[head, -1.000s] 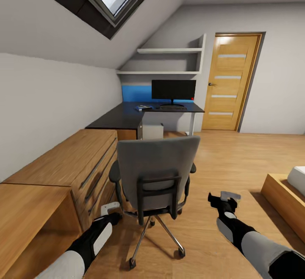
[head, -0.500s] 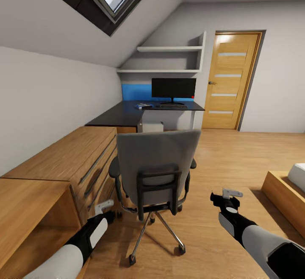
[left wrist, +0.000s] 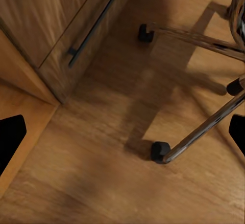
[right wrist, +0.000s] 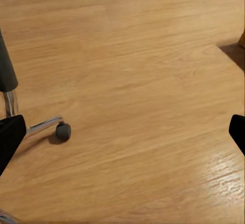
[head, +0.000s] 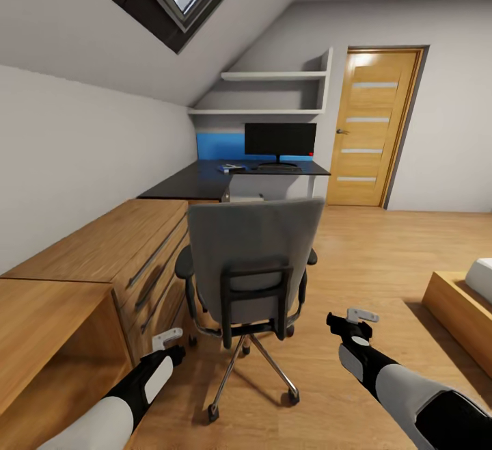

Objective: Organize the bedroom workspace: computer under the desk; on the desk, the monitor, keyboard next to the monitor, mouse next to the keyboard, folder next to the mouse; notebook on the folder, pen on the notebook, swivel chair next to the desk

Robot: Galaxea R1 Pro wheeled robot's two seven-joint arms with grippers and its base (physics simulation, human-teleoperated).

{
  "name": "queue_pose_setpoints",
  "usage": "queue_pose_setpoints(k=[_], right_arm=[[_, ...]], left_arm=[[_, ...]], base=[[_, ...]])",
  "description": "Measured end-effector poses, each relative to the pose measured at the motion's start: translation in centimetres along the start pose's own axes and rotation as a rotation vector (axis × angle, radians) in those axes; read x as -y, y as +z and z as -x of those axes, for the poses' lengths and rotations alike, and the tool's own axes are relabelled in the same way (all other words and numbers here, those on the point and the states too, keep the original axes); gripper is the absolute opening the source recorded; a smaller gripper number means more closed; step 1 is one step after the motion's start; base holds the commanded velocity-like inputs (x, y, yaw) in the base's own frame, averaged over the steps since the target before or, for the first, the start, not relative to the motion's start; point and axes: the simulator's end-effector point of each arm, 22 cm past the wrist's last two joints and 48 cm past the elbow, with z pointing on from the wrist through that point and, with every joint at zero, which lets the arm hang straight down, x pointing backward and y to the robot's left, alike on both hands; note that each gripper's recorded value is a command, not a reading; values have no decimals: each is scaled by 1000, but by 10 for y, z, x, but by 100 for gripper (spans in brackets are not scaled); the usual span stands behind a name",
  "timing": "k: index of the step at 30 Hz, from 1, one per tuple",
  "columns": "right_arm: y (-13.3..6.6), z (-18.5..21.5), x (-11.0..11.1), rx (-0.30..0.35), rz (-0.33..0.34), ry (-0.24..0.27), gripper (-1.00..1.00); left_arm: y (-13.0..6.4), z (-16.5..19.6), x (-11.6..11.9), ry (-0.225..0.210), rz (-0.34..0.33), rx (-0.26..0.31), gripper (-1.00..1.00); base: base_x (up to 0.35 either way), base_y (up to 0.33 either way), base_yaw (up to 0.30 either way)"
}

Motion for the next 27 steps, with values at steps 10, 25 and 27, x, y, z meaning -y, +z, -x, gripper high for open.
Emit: queue_pose_setpoints(k=[10,25,27], right_arm=[[2,-15,-13,35,18,17,100],[1,-14,-13,46,23,15,100],[1,-14,-13,48,23,15,100]], left_arm=[[13,-18,-1,1,-6,-1,100],[12,-18,0,6,-8,-2,100],[12,-18,0,6,-8,-2,100]], base=[[0,0,0],[93,0,0],[276,0,0]])
